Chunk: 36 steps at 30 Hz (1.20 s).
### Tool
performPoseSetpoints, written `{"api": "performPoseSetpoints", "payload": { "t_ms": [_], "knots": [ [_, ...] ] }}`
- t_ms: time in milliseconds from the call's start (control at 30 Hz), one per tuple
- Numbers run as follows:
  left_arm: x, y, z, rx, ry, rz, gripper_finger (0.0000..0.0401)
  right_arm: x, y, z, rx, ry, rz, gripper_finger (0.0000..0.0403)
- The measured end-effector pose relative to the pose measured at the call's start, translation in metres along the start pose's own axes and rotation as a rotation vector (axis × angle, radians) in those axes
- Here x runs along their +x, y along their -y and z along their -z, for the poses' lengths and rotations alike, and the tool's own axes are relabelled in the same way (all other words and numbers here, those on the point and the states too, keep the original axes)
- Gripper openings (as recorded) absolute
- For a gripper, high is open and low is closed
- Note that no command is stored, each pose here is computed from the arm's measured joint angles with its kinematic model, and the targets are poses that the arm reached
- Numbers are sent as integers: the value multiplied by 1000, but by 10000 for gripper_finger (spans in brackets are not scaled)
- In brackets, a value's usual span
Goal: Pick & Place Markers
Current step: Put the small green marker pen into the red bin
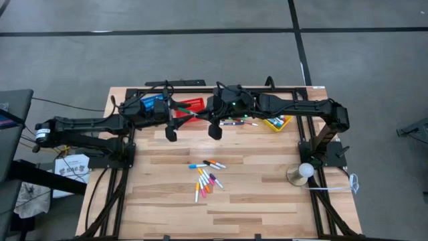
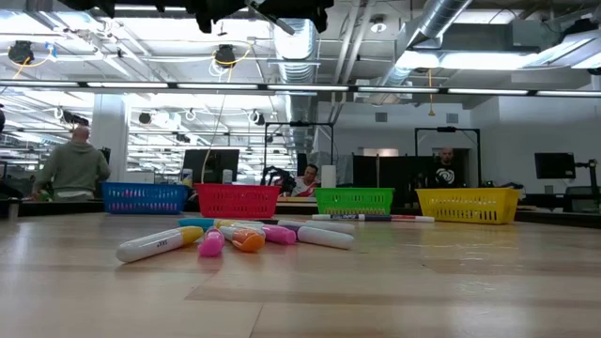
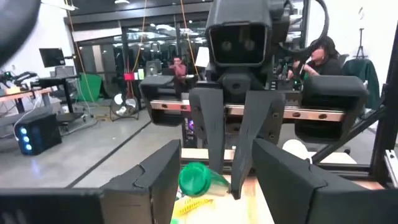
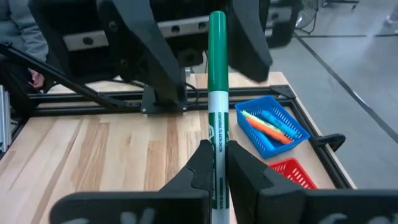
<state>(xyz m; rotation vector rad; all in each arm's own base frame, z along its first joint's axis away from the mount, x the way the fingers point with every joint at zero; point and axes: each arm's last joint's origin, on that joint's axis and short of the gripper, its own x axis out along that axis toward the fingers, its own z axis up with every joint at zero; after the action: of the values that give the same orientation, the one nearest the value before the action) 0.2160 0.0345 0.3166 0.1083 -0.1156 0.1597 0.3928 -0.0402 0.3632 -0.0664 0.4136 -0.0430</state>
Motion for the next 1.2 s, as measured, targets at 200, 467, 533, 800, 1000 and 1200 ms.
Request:
{"api": "performPoseSetpoints", "payload": {
  "t_ms": [200,467,533,800,1000,1200],
  "knots": [
    [7,0,5,-29,-4,1,198,0,0,-1,-8,15,2,17],
    [9,0,3,-79,29,-1,198,0,1,-2,-17,22,19,19],
    [9,0,3,-81,32,-2,194,0,1,-3,-17,28,19,18],
    [8,0,2,-81,45,-2,130,0,1,-5,-21,55,22,19],
    [8,0,0,-81,62,-4,58,0,1,-6,-21,61,21,17],
    [8,0,0,-88,67,2,34,0,1,-6,-28,62,20,20]
  ]
}}
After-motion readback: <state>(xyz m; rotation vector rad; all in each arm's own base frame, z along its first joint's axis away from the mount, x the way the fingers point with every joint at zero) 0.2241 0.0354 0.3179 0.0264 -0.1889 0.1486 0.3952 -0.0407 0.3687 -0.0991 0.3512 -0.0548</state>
